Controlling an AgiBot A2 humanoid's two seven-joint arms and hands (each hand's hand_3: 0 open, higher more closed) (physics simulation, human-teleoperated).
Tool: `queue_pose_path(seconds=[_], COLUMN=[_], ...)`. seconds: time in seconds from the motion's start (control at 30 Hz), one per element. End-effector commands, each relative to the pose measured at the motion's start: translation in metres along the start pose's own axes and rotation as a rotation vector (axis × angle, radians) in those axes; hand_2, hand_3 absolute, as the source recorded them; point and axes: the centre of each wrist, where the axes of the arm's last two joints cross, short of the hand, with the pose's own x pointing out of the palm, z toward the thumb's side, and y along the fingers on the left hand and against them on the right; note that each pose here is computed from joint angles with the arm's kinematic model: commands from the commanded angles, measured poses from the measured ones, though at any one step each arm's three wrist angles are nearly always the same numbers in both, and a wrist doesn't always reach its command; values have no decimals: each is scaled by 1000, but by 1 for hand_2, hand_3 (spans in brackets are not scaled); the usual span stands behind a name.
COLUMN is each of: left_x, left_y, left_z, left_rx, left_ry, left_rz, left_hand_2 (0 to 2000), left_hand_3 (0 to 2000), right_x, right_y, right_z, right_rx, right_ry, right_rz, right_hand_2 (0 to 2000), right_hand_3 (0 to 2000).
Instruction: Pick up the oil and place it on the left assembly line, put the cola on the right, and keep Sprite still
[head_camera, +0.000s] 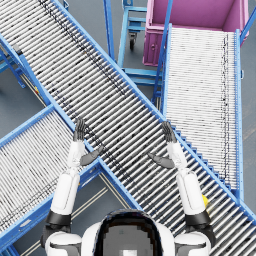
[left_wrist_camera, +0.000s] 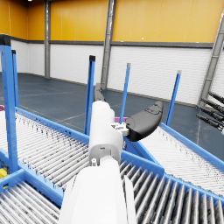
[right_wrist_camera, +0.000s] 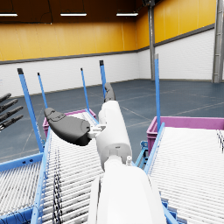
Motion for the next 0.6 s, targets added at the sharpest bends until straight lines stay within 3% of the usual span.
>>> queue_pose_path(seconds=[0.03, 0.17, 0.33, 0.6], left_x=[0, 3, -3, -9], left_y=[0, 1, 5, 9], left_z=[0, -5, 16, 49], left_rx=[0, -18, 157, 316], left_ry=[0, -2, -10, -18], left_rz=[0, -9, -56, -29], left_hand_2=[0, 0, 0, 0], left_hand_3=[0, 0, 0, 0], right_x=[0, 4, 3, 5], right_y=[0, -3, -8, -10], right_z=[0, -5, 14, 56], right_rx=[0, 15, -153, -354], right_ry=[0, -8, -20, -18], right_rz=[0, 14, -83, -108], right_hand_2=[0, 0, 0, 0], right_hand_3=[0, 0, 0, 0])
